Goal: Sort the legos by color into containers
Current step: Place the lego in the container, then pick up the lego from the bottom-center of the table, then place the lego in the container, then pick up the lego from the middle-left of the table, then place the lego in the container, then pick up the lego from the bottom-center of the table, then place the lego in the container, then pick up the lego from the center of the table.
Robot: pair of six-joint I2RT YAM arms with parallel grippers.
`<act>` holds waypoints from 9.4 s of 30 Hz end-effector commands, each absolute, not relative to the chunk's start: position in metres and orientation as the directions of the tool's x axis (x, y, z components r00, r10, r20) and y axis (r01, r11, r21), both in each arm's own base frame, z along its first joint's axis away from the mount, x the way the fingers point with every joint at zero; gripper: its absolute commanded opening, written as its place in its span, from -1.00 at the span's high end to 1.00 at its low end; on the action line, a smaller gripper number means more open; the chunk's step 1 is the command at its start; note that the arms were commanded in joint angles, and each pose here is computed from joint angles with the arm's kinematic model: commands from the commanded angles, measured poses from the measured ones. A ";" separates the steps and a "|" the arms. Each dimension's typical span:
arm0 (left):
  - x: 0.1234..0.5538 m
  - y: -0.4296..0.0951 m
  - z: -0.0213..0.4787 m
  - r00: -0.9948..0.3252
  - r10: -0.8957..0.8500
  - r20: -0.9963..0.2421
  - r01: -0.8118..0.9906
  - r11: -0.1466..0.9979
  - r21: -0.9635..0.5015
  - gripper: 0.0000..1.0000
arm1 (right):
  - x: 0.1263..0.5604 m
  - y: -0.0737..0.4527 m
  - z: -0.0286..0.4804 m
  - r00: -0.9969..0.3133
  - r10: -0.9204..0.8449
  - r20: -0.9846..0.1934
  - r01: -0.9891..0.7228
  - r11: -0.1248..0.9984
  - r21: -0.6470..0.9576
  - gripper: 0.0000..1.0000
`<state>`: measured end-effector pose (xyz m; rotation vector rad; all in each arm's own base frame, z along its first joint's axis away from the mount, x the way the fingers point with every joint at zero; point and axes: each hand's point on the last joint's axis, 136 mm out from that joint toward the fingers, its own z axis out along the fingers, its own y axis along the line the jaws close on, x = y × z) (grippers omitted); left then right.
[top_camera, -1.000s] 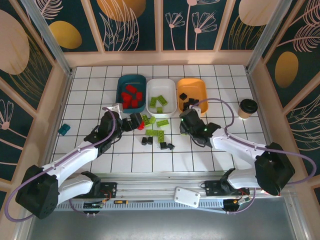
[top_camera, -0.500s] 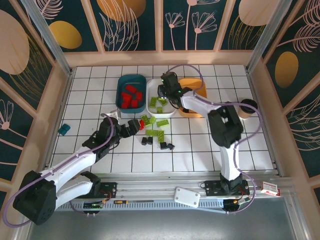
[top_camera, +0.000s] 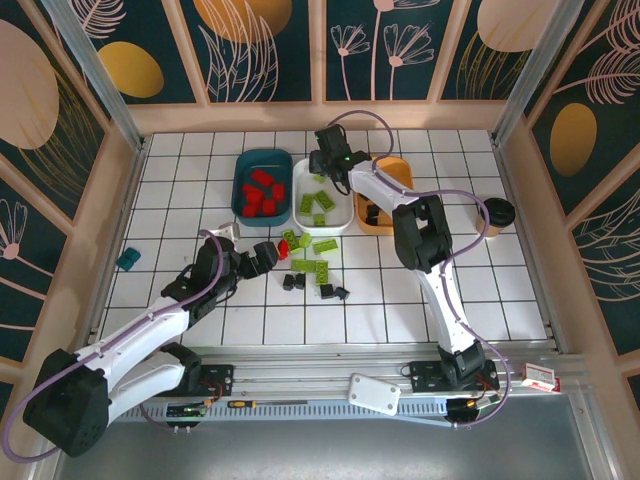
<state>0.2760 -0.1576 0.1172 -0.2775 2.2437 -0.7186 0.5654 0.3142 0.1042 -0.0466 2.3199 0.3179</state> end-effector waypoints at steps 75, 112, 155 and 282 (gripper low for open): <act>0.266 -0.169 0.098 -0.757 -0.352 -0.550 0.044 0.812 -0.581 -0.97 | 0.411 0.154 0.159 -0.636 0.220 -0.739 -0.025 0.952 0.304 0.69; 0.260 -0.215 0.044 -0.810 -0.080 -0.580 0.134 0.939 -0.316 -0.26 | 0.417 0.180 0.125 -0.658 0.244 -0.712 -0.010 0.943 0.332 -0.24; 0.407 -0.409 0.146 -0.723 -0.040 -0.689 0.405 0.784 -0.470 0.55 | 0.293 0.121 0.099 -0.631 0.362 -0.686 0.108 0.917 0.385 -0.25; 0.328 -0.209 0.059 -0.781 -0.101 -0.617 0.132 0.938 -0.321 -0.15 | 0.369 0.282 0.167 -0.629 0.155 -0.762 -0.291 0.861 0.416 -0.26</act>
